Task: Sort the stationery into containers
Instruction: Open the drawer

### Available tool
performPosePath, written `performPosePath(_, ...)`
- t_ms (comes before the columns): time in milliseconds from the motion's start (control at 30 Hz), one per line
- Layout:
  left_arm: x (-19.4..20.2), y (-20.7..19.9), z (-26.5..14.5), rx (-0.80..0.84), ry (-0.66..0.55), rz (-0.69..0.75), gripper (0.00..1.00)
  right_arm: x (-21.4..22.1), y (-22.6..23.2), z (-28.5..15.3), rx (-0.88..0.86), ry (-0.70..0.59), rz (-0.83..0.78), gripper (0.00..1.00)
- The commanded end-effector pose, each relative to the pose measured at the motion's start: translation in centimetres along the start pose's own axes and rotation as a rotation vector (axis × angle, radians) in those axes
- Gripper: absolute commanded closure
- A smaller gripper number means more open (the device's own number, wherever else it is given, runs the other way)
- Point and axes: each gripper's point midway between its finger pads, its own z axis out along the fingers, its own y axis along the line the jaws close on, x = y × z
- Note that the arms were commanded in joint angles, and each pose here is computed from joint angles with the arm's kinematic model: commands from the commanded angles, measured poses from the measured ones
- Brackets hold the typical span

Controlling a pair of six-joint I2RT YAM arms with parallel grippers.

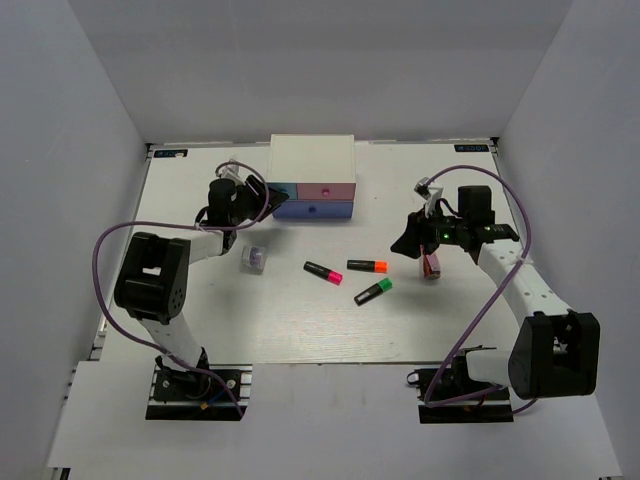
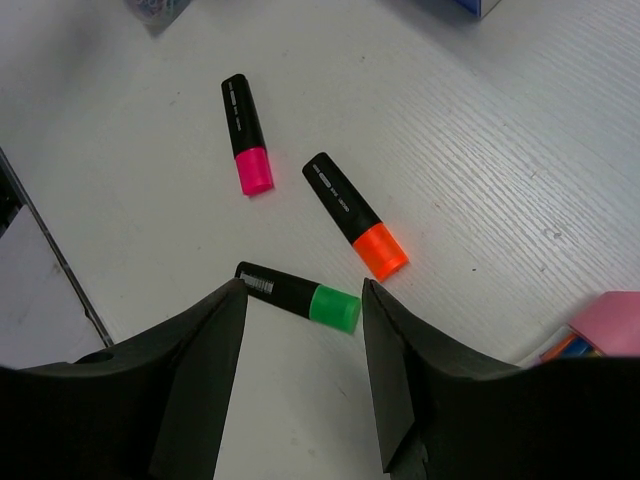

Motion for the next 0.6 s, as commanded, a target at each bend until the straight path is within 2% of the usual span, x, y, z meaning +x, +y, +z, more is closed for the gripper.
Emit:
performPosePath(0, -2.3, -1.9, 0.4, 0.035, -0.079, 0.042, 0.45, -1.8, -0.2, -0.1, 0.006, -0.034, -0.032, 0.44)
performPosePath(233, -3.1, -1.4, 1.1, -0.008, -0.098, 0.044, 0.48, -2.0, -0.3, -0.4, 0.017, -0.040, -0.042, 0.44)
performPosePath(500, -2.9, -1.3, 2.1, -0.001, -0.063, 0.048, 0.58, -2.1, -0.2, -0.5, 0.019, -0.039, -0.048, 0.44)
performPosePath(567, -2.9, -1.3, 2.1, -0.001, -0.063, 0.048, 0.58, -2.0, 0.0, -0.4, 0.017, -0.039, -0.050, 0.44)
